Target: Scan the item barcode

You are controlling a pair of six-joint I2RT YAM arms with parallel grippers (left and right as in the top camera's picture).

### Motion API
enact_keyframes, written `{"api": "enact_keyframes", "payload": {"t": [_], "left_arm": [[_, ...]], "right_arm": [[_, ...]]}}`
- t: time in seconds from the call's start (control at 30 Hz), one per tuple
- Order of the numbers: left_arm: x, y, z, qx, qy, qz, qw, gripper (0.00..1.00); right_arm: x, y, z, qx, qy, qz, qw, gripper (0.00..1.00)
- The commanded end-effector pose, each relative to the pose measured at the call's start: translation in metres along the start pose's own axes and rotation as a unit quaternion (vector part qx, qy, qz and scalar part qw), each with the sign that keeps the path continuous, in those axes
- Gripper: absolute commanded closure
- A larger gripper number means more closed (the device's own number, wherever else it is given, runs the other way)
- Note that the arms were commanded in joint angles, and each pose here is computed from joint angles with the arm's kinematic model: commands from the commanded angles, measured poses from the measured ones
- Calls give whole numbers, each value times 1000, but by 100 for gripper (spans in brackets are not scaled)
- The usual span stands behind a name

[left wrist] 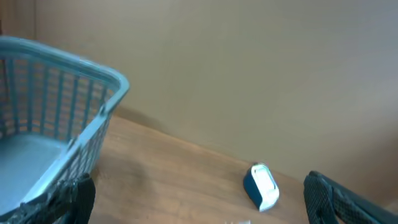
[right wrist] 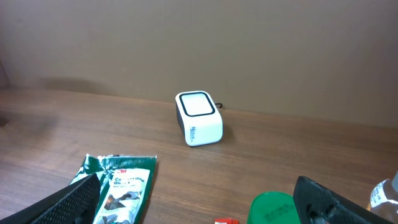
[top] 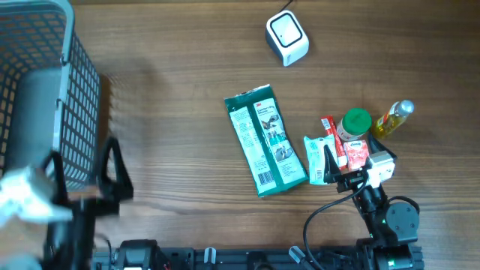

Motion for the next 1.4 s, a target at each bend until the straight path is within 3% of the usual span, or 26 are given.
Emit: {"api": "enact_keyframes", "payload": {"t": [0.0,0.2,0.33,0.53,0.6,0.7,0.97,1.23,1.37], "left_arm": [[-32,10,27,4,-6,5,1000,0],[-77,21,32,1,-18,5,1000,0],[-76,17,12,-17,-59,7,998,0],[-33,-3,-10,-90,-250,7,964,0],[-32,-6,-13,-110,-307,5,945,0],[-51,-2,-25,-115,-330,5,937,0],[-137,17,-73,-90,-234,6,968,0],[-236,42,-101,-25,-7,4,1000,0],[-244,32,-100,-60,8,-81,995,0]], "right_arm": [[2,0,1,2,-6,7,1000,0],[2,0,1,2,-6,7,1000,0],[2,0,1,2,-6,7,1000,0],[2,0,1,2,-6,7,1000,0],[2,0,1,2,-6,7,1000,0],[2,0,1,2,-6,7,1000,0],[2,0,1,2,-6,7,1000,0],[2,0,1,2,-6,7,1000,0],[2,0,1,2,-6,7,1000,0]]}}
Point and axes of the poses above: each gripper's point midway between its finger pads, its own z axis back along the fingers, its own y axis along the line the jaws close on, x = y × z, the point moved 2 cm from there along z, back along the fingers, and after that the axes turned 9 degrees about -z, right-handed, at the moved point
